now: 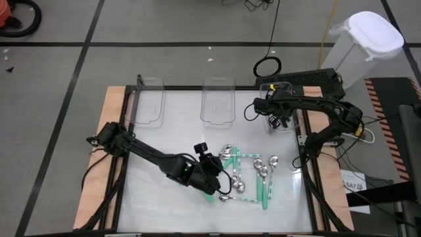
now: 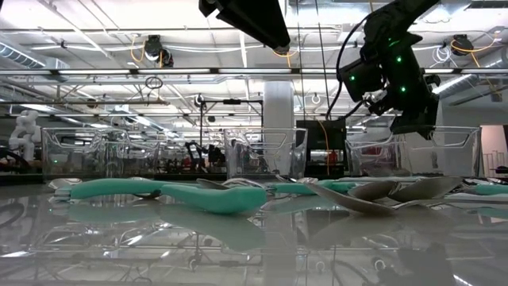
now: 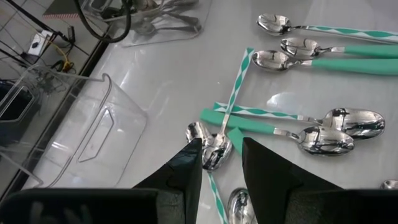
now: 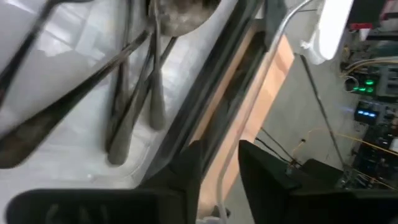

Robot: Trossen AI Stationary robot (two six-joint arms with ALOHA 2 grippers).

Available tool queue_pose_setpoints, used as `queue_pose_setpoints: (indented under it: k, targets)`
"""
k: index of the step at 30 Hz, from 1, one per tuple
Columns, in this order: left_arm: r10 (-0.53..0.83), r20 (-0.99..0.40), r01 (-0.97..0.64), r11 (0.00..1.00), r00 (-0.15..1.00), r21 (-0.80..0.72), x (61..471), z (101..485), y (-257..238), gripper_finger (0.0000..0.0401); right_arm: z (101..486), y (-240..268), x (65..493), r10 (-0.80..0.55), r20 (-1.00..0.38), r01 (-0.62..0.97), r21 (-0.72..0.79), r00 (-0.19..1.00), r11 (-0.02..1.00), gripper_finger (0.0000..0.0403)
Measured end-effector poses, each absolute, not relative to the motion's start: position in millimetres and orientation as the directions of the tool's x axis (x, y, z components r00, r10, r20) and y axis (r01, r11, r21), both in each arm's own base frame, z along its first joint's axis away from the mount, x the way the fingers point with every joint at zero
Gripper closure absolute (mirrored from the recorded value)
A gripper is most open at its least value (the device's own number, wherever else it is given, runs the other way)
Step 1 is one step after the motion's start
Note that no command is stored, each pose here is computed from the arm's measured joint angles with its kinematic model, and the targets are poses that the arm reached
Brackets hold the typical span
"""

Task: Sort silverware by color (type)
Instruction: Put the white-green spoon into the middle transparent bin

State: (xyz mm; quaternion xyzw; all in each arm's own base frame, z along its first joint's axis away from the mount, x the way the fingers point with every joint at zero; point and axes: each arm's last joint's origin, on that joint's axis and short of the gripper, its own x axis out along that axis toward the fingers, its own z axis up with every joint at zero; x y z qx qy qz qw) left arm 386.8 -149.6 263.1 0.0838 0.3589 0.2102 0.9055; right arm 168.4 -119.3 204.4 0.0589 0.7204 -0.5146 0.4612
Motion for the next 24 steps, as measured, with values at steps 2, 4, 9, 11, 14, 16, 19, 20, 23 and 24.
queue_pose_setpoints:
  k: [2, 4, 9, 11, 14, 16, 19, 20, 23, 24]
  targets:
    - [0.44, -0.614, -0.321, 0.898, 0.655, 0.301, 386.9, 263.2, -149.6, 0.0286, 208.0, -118.5, 166.4, -0.406, -0.718, 0.551, -0.695, -0.565, 0.463, 0.0277]
    - [0.44, -0.614, -0.321, 0.898, 0.656, 0.301, 386.9, 263.2, -149.6, 0.0286, 211.3, -117.8, 165.1, -0.414, -0.723, 0.551, -0.69, -0.553, 0.468, 0.0264]
    - [0.44, -0.614, -0.321, 0.898, 0.656, 0.301, 386.9, 263.2, -149.6, 0.0286, 228.6, -110.2, 157.3, -0.449, -0.752, 0.59, -0.659, -0.483, 0.468, 0.0241]
    - [0.44, -0.614, -0.321, 0.898, 0.655, 0.302, 386.9, 263.2, -149.6, 0.0286, 237.9, -103.0, 153.3, -0.467, -0.774, 0.621, -0.627, -0.427, 0.471, 0.0237]
    - [0.441, -0.616, -0.32, 0.897, 0.653, 0.304, 386.6, 262.9, -149.5, 0.0286, 252.7, -88.7, 148.5, -0.479, -0.832, 0.693, -0.52, -0.279, 0.5, 0.0236]
    - [0.442, -0.616, -0.32, 0.897, 0.652, 0.305, 386.7, 262.8, -149.4, 0.0286, 263.3, -77.8, 145.8, -0.485, -0.862, 0.75, -0.415, -0.144, 0.515, 0.0238]
    - [0.445, -0.617, -0.321, 0.896, 0.649, 0.308, 387.6, 261.3, -148.6, 0.0286, 276.2, -61.3, 144.6, -0.481, -0.875, 0.784, -0.261, 0.055, 0.563, 0.024]
    - [0.446, -0.618, -0.322, 0.895, 0.648, 0.308, 387.9, 261.2, -148.0, 0.0286, 279.1, -56.2, 145.6, -0.479, -0.871, 0.779, -0.223, 0.11, 0.586, 0.024]
    - [0.45, -0.618, -0.333, 0.893, 0.645, 0.302, 388.8, 261.1, -145.8, 0.0286, 284.3, -40.1, 150.0, -0.474, -0.851, 0.732, -0.173, 0.227, 0.659, 0.024]
    - [0.451, -0.618, -0.339, 0.892, 0.644, 0.298, 389.1, 261.1, -144.9, 0.0286, 285.1, -34.7, 152.8, -0.467, -0.845, 0.706, -0.163, 0.261, 0.689, 0.024]
